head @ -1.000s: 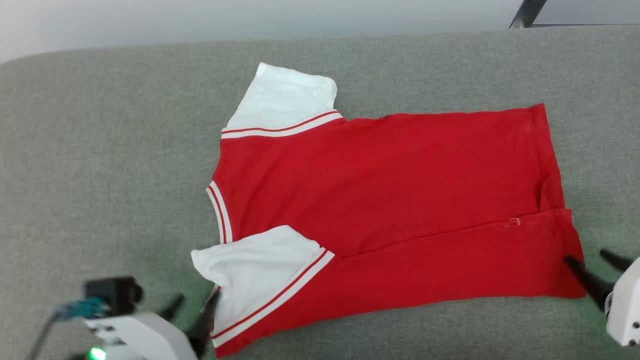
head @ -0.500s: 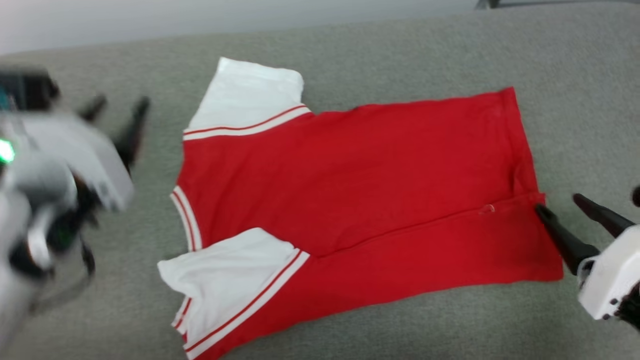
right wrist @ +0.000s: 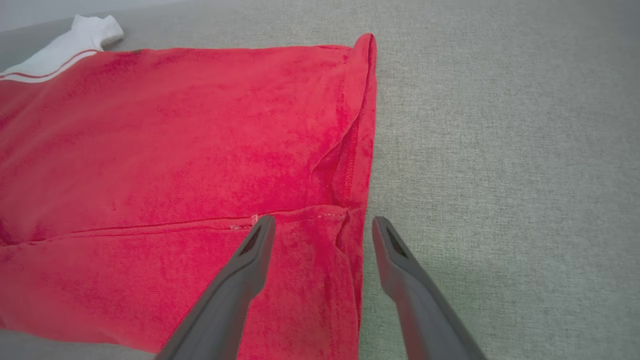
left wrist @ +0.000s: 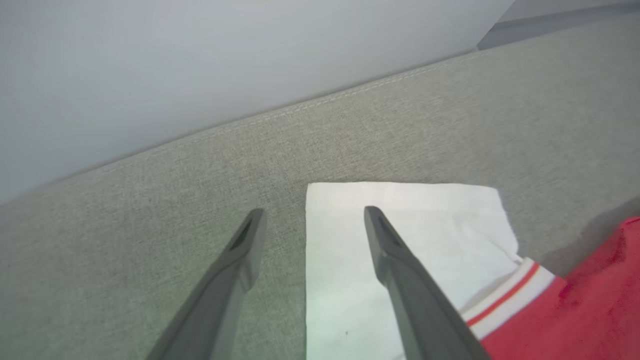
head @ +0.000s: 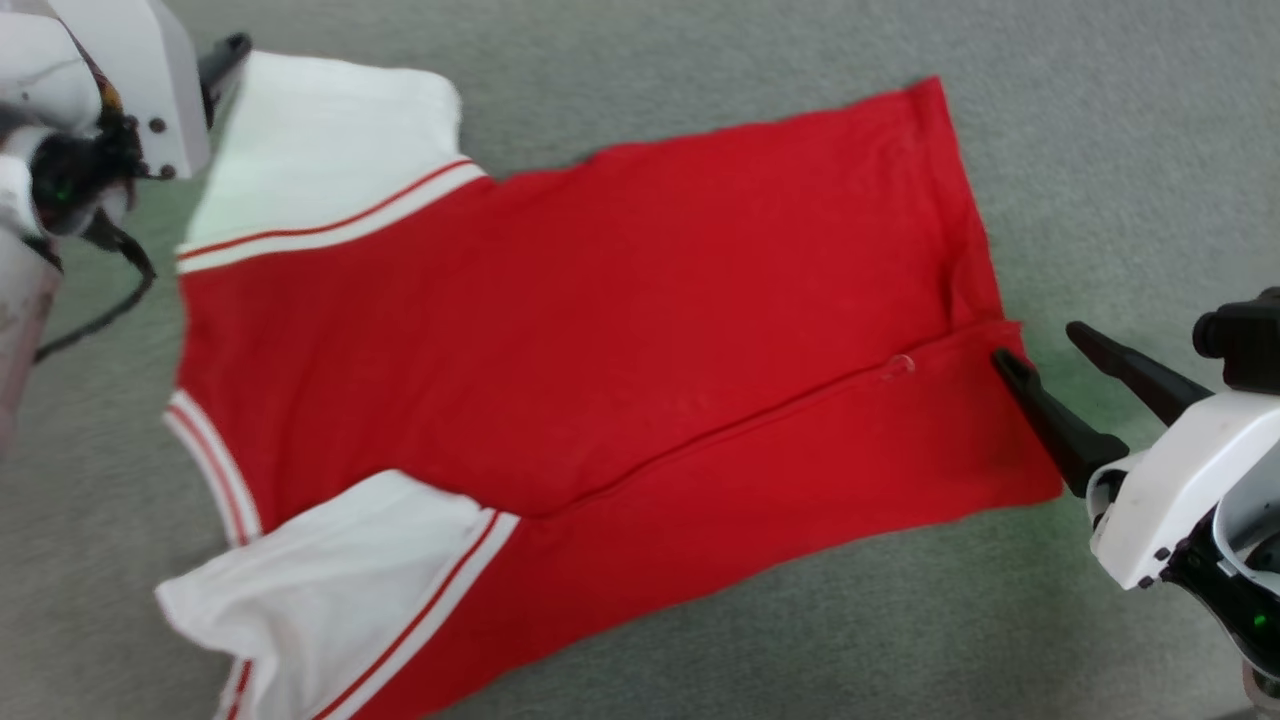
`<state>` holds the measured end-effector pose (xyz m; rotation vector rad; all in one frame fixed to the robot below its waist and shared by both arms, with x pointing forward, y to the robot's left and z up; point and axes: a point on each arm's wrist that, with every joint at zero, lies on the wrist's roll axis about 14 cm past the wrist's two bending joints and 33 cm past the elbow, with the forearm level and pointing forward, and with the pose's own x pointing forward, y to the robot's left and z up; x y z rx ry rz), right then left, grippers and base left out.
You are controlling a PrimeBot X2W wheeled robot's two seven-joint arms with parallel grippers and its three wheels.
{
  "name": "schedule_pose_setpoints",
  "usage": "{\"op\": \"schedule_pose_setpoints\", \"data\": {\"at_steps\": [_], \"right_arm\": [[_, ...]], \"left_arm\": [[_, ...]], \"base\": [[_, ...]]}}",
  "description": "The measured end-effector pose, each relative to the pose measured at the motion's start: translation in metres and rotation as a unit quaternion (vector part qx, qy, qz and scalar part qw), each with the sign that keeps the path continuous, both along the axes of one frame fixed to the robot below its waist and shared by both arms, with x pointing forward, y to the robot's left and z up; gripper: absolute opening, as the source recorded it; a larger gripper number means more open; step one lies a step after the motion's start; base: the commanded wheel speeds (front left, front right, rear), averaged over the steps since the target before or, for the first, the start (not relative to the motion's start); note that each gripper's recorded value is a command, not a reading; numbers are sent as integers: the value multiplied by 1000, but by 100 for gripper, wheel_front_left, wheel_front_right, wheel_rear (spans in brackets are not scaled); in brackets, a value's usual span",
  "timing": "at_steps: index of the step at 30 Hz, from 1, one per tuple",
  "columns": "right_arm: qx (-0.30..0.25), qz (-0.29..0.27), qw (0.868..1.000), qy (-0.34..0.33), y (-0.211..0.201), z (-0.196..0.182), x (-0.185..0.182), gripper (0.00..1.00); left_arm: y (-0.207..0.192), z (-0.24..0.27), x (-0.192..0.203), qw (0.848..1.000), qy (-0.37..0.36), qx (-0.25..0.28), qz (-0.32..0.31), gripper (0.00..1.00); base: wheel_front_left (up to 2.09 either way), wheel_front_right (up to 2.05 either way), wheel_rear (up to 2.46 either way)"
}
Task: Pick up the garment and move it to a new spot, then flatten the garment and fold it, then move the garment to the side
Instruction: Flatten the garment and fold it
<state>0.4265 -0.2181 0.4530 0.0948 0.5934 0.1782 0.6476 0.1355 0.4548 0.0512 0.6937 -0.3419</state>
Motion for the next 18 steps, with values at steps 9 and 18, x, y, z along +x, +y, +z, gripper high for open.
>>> {"op": "schedule_pose_setpoints", "data": {"at_steps": [9,18], "right_arm": [[-10,-16,1000,18,-13,-15,-3,100],[-17,-26,999,23,-23,-19,-2,100]], "left_arm": [[-9,-69,-3,987,149,48,-24,100],[-14,-81,-3,980,194,25,-20,0]], "base": [[0,0,0],[0,0,0]]}}
